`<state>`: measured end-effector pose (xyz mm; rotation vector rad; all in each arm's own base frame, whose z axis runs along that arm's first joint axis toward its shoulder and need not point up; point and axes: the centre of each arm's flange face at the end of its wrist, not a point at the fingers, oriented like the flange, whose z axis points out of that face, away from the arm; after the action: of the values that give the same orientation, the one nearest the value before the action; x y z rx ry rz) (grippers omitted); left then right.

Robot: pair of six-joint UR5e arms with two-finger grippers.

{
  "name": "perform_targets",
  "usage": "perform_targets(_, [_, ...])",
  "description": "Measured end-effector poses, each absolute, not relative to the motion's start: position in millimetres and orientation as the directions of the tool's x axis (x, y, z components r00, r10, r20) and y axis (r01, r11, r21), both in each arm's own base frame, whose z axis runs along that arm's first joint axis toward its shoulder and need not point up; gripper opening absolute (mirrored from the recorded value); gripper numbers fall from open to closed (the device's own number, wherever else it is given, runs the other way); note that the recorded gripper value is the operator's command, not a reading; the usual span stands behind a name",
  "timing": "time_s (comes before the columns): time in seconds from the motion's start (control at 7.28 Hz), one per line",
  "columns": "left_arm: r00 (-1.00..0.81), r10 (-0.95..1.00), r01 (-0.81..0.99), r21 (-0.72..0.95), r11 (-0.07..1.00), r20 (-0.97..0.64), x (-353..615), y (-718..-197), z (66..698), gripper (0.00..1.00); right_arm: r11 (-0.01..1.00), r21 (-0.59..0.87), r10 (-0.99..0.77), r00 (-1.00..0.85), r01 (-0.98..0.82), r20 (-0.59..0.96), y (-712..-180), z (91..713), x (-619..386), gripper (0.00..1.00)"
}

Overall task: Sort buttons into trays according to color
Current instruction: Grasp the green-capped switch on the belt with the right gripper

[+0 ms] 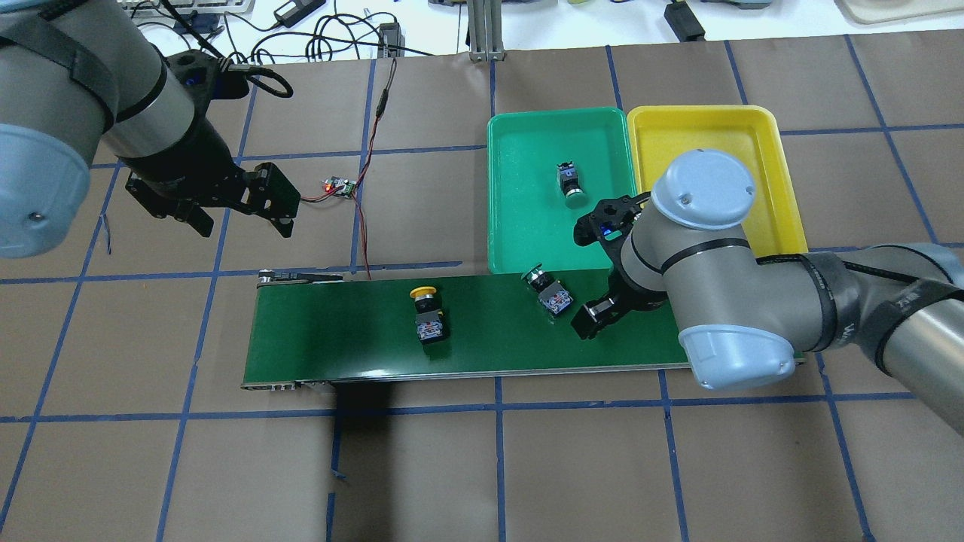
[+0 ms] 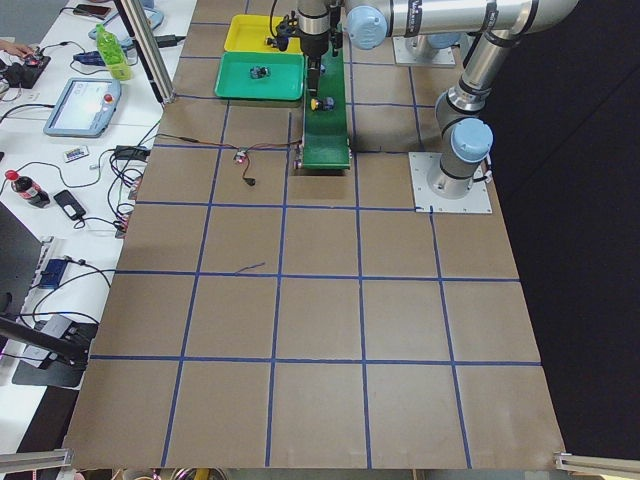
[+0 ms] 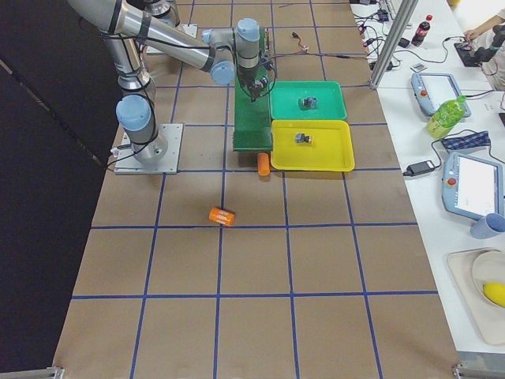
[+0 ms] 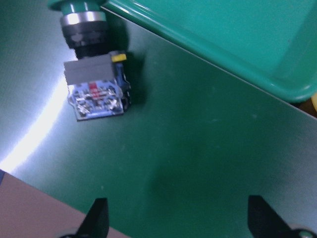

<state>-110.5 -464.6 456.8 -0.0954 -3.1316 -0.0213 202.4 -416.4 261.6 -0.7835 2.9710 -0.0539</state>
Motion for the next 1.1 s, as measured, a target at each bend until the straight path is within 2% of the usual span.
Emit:
perform_targets(0.27, [-0.998,0.064,0.064,0.014,0.998,0.009,-110.5,-464.5,456.7,1.00,0.858,-0.095,-0.511,-0.859,-0.506,-0.040,-427.9,249.4,215.5,0.93])
perform_targets(0.41, [-0.998,0.064,0.065,0.014,0.998,0.008,-110.5,-464.5,456.8,1.00,0.854,-0.107,-0.515,-0.857,-0.509,-0.036,-432.6,247.2,218.3,0.93])
perform_targets(0.55, [-0.998,0.065,0.065,0.013,0.998,0.008,-110.4,-464.5,456.8,1.00,0.852,-0.119,-0.516,-0.856,-0.510,-0.033,-437.4,244.7,220.0,0.85])
perform_targets(0.96, [-0.998,0.067,0.067,0.013,0.998,0.008,-110.4,-464.6,456.9,1.00,0.848,-0.154,-0.515,-0.857,-0.507,-0.017,-451.5,247.9,222.6,0.28])
perform_targets(1.1, [-0.998,0.068,0.068,0.012,0.998,0.007,-110.4,-464.6,457.0,1.00,0.848,-0.155,-0.516,-0.857,-0.507,-0.015,-453.6,249.3,222.9,0.14])
